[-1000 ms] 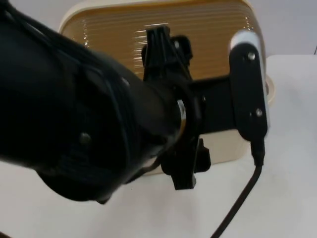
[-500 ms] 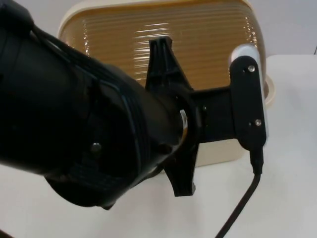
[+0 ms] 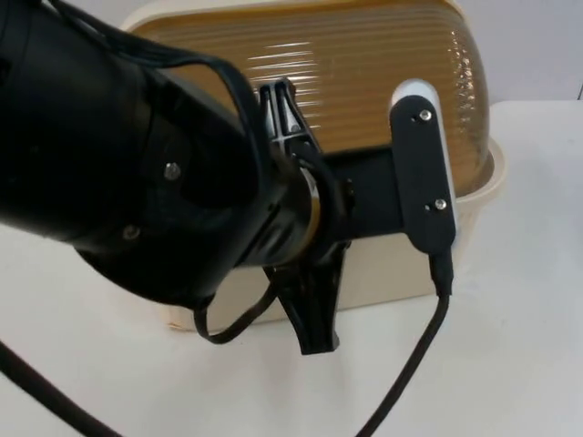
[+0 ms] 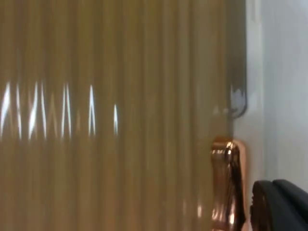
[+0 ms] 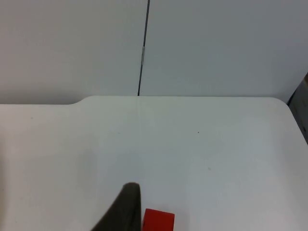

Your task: Open the box lid with the left hand, place the block into the box with the right hand, then close the box lid with the left hand.

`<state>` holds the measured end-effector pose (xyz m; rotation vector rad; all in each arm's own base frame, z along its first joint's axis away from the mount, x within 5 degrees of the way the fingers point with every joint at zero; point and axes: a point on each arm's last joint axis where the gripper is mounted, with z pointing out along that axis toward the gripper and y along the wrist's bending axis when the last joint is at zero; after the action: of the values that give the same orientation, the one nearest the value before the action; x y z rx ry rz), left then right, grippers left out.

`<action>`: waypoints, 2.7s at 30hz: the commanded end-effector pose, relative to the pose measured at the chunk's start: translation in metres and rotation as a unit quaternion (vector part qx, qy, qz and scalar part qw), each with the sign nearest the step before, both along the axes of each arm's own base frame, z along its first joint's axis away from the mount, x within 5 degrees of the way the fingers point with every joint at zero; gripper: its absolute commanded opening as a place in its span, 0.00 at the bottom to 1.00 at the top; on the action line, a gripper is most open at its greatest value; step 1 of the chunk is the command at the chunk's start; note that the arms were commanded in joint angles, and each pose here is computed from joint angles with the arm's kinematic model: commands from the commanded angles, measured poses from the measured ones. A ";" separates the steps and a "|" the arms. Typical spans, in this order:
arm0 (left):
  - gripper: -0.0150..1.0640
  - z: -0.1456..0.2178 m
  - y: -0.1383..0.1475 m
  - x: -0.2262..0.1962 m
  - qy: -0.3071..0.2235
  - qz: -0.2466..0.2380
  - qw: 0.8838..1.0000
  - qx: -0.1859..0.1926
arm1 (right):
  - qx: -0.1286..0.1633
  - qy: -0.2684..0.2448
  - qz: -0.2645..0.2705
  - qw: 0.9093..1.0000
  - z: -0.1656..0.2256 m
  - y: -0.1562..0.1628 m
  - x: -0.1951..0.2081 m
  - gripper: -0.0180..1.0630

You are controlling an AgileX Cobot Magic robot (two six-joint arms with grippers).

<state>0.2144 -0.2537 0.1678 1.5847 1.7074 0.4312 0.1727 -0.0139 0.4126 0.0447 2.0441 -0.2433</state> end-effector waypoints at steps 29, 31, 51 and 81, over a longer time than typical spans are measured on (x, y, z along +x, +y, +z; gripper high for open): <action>0.01 -0.003 -0.007 0.007 0.010 0.017 1.000 0.017 | 0.000 -0.008 0.000 1.000 0.001 -0.001 0.000 0.99; 0.01 -0.003 -0.007 0.007 0.011 0.016 1.000 0.017 | 0.000 -0.008 0.000 1.000 0.001 -0.001 0.000 0.99; 0.01 0.004 0.001 0.014 -0.033 0.054 0.997 0.050 | -0.001 -0.009 0.001 1.000 0.002 -0.001 0.000 0.99; 0.01 0.038 0.007 0.041 -0.036 0.048 0.998 0.035 | 0.002 0.006 0.004 1.000 -0.016 0.000 0.003 0.99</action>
<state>0.2526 -0.2510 0.2010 1.5432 1.7174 0.5765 0.1766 -0.0127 0.3966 0.0274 2.0654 -0.2385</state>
